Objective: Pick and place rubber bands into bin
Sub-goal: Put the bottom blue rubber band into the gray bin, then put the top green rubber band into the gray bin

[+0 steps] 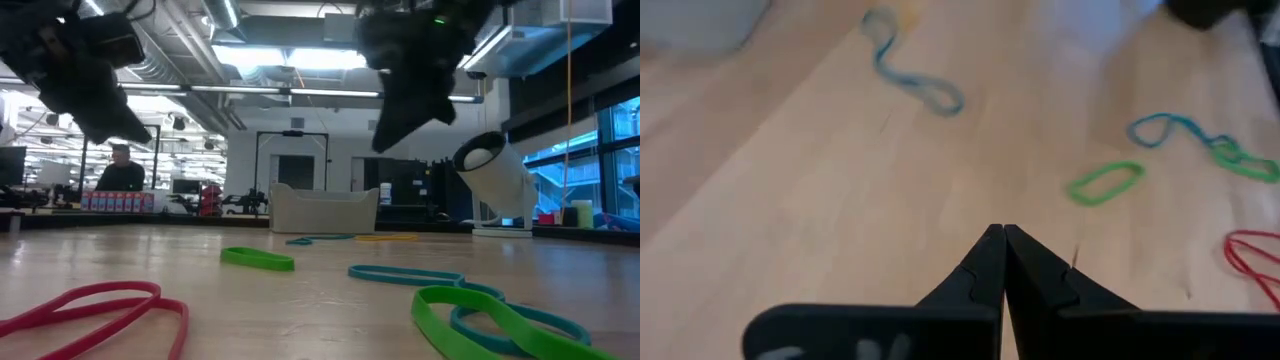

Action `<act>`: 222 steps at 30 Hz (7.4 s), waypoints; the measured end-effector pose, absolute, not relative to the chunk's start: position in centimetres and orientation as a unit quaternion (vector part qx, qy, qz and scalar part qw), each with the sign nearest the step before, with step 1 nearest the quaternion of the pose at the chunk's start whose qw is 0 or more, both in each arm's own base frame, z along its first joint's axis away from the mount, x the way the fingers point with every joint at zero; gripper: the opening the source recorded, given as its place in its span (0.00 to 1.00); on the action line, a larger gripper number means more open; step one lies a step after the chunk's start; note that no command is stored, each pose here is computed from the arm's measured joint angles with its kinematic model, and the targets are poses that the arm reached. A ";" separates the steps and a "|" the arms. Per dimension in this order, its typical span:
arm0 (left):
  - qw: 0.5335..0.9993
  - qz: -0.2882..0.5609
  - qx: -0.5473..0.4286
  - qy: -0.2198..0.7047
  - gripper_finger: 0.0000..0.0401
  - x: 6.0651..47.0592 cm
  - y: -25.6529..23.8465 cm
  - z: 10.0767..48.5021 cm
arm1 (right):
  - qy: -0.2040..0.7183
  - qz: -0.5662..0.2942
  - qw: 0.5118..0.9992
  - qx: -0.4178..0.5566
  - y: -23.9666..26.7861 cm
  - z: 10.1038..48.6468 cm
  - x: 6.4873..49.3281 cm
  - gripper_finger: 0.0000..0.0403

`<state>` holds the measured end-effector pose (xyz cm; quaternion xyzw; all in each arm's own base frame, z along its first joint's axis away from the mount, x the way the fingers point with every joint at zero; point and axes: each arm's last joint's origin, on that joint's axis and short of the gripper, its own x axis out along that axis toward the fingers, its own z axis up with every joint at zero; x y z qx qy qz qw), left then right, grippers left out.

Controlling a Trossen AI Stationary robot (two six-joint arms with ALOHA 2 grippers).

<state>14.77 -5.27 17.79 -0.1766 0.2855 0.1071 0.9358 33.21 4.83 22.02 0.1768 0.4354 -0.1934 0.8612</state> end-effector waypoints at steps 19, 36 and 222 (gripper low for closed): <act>0.956 0.004 -0.106 0.273 0.00 15.6 -0.6 17.5 | 0.552 -0.138 0.809 0.150 17.6 18.3 38.0 0.16; 0.955 0.014 -0.105 0.275 0.00 15.6 -0.4 17.5 | 0.581 -0.188 0.775 0.164 18.2 13.1 38.6 0.03; 0.800 0.208 -0.071 0.558 0.20 37.2 24.6 17.6 | 0.220 -0.241 0.900 0.289 2.1 20.1 17.8 0.02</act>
